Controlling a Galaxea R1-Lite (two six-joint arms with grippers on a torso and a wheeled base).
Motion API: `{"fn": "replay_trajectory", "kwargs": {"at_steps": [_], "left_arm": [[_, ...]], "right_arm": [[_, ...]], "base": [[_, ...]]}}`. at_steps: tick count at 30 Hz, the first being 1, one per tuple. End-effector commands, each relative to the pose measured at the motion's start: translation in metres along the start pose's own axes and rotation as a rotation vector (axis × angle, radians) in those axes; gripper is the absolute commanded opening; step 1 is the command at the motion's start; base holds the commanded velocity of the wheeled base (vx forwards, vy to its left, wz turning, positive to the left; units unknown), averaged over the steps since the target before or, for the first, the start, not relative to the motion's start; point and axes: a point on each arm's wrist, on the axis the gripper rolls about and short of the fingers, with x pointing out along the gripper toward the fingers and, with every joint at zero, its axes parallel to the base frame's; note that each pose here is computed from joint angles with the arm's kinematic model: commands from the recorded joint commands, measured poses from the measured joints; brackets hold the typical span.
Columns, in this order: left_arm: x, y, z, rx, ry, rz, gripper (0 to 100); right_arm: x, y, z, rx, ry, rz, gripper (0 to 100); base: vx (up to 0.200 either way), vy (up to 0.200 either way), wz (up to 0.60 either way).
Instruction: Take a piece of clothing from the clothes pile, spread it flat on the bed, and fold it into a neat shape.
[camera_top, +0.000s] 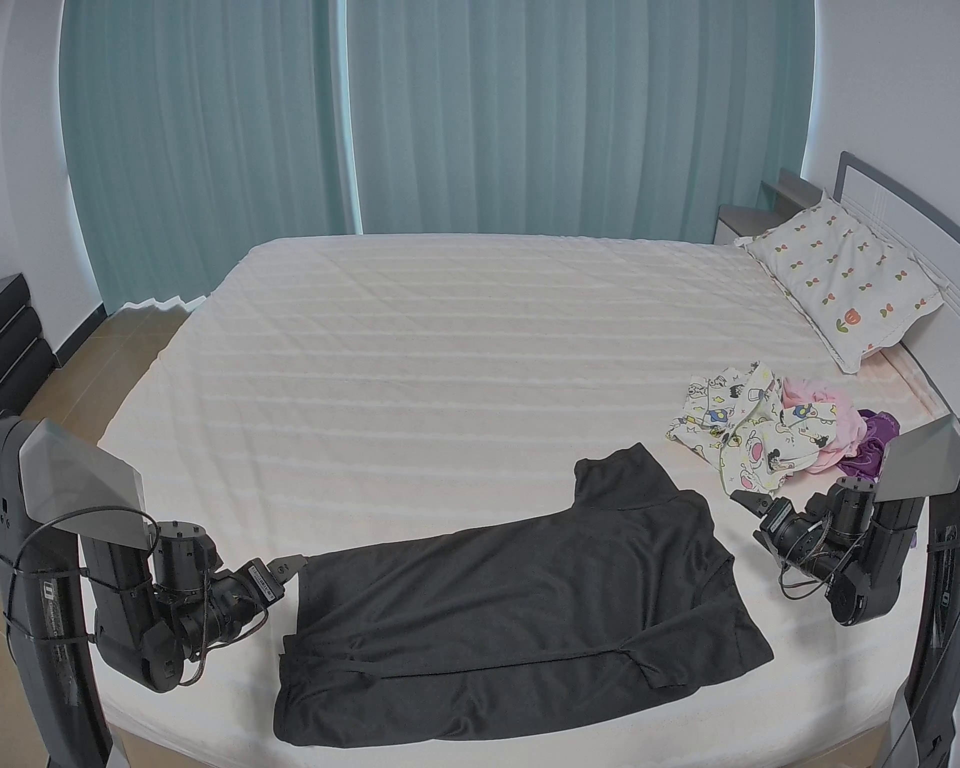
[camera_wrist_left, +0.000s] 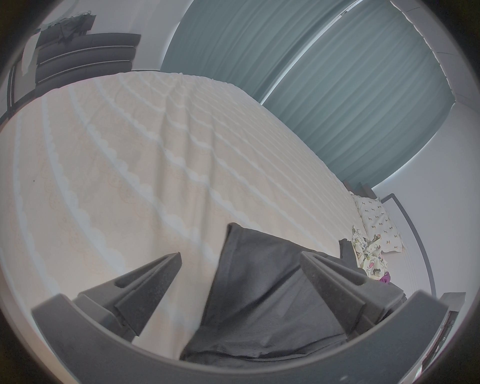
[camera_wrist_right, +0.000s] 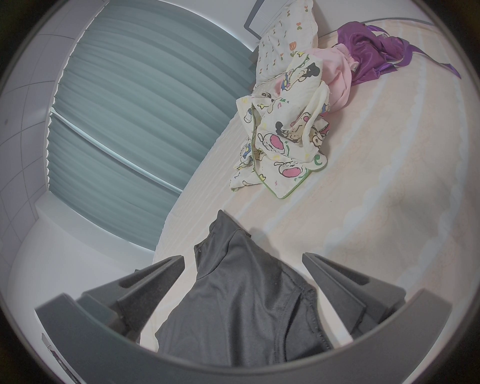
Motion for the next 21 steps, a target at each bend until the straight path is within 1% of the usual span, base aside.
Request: {"fn": "replay_trajectory", "kwargs": {"at_steps": [1, 3, 4, 7, 9, 11, 13, 16, 21], "left_arm": [[0.000, -0.003, 0.002, 0.004, -0.008, -0.011, 100], [0.001, -0.004, 0.001, 0.007, -0.007, -0.017, 100], [0.006, -0.009, 0.001, 0.017, -0.013, -0.033, 100], [0.014, -0.013, 0.006, 0.023, -0.042, -0.039, 100], [0.018, -0.014, 0.005, 0.028, -0.037, -0.042, 100], [0.024, -0.014, 0.004, 0.038, -0.025, -0.032, 100], [0.038, -0.011, 0.004, 0.073, -0.018, -0.013, 100], [0.047, -0.006, 0.002, 0.088, 0.002, 0.006, 100], [0.063, -0.003, 0.000, 0.133, 0.003, 0.005, 100]], "right_arm": [[0.000, 0.000, 0.000, -0.002, -0.006, 0.005, 100], [0.000, 0.001, 0.000, -0.003, -0.005, 0.006, 100], [0.000, 0.002, -0.002, -0.004, -0.001, 0.007, 100], [-0.002, 0.001, -0.004, -0.002, 0.010, -0.003, 100], [-0.002, 0.001, -0.004, -0.002, 0.010, -0.003, 100], [-0.002, 0.002, -0.005, -0.001, 0.013, -0.001, 100], [-0.002, 0.001, -0.005, -0.001, 0.014, -0.002, 100], [-0.003, 0.002, -0.007, -0.002, 0.019, -0.004, 100], [-0.003, 0.001, -0.006, -0.001, 0.017, -0.005, 100]], "base": [[0.000, 0.000, 0.00], [0.000, 0.000, 0.00], [0.000, 0.000, 0.00], [0.000, 0.000, 0.00], [0.000, 0.000, 0.00], [0.000, 0.000, 0.00], [0.000, 0.000, 0.00], [0.000, 0.000, 0.00], [0.000, 0.000, 0.00]]}}
